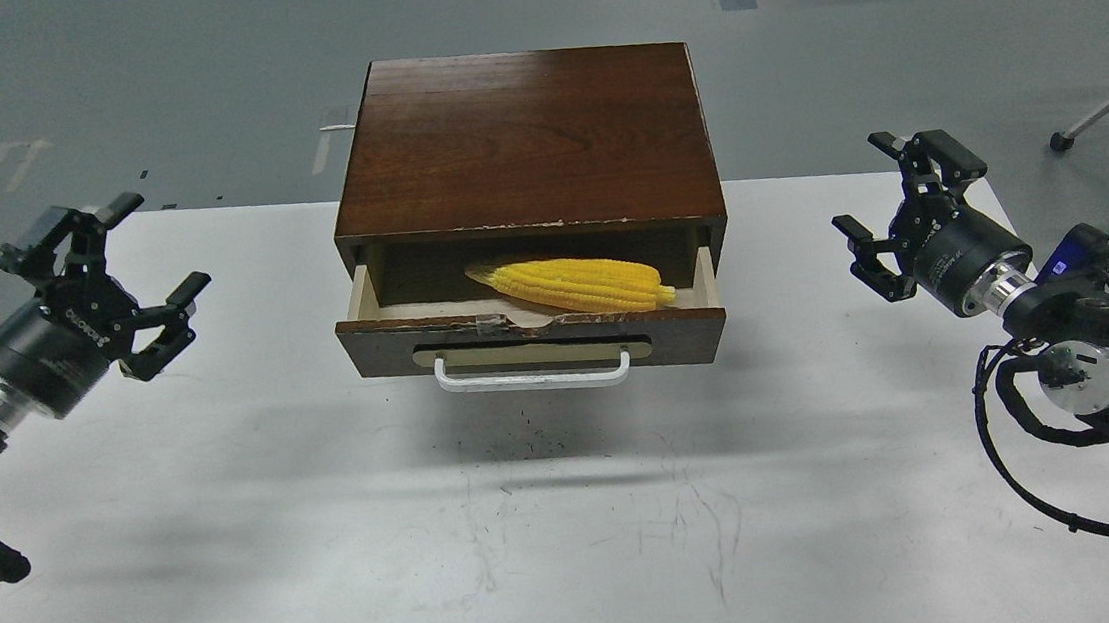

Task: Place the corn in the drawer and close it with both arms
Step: 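Swing the left gripper around to the front of the drawer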

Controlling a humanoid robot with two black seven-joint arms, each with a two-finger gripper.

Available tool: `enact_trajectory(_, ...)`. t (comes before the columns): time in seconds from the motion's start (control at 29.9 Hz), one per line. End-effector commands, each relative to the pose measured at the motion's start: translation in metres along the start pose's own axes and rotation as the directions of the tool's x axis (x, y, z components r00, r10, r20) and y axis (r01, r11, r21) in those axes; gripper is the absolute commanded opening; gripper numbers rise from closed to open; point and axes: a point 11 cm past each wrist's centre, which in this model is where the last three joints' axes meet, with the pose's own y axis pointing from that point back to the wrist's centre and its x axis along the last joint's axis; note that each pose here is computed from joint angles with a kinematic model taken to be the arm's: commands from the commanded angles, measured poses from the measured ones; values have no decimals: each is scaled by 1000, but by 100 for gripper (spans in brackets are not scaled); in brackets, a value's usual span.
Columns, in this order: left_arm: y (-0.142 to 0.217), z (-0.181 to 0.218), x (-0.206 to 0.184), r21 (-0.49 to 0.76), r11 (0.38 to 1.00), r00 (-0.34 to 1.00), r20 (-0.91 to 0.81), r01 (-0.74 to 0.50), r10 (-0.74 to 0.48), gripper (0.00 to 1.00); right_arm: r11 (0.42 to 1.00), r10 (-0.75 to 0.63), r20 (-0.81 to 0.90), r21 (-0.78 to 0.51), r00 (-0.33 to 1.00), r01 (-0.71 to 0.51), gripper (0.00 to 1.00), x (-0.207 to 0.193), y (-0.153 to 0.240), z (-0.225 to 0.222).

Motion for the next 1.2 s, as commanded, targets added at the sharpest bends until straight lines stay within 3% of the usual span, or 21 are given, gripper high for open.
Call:
enact_trajectory(0.0,-13,51,1,-47,998,991,128,46,-39,96,1000,-1,-3,1,1000,1,96,0,0,-1)
enact_trajectory(0.2,-39,108,-53,-28,961,889,390,274,-242,93,1000,2,-8,0,1000,-2,96,3,1,-2)
enact_trajectory(0.37,-45,110,-121,68,872,707,557,484,-436,80,1000,5,-10,-4,1000,-5,96,4,3,-1)
enact_trajectory(0.57,-35,75,-195,264,705,371,701,658,-609,42,1000,2,-17,-12,1000,-2,96,5,4,1)
enact_trajectory(0.6,-35,75,-195,265,704,370,701,659,-610,42,1000,2,-17,-12,1000,-2,96,5,4,1)
enact_trajectory(0.74,-29,34,-220,379,611,213,703,695,-679,0,1000,2,-22,-17,1000,-2,96,5,5,3)
enact_trajectory(0.97,-10,-27,-236,529,481,61,627,700,-777,0,1000,5,-29,-23,1000,-6,96,7,7,4)
enact_trajectory(1.17,7,-66,-244,549,439,60,574,711,-816,0,999,10,-23,-35,1000,-11,96,8,10,10)
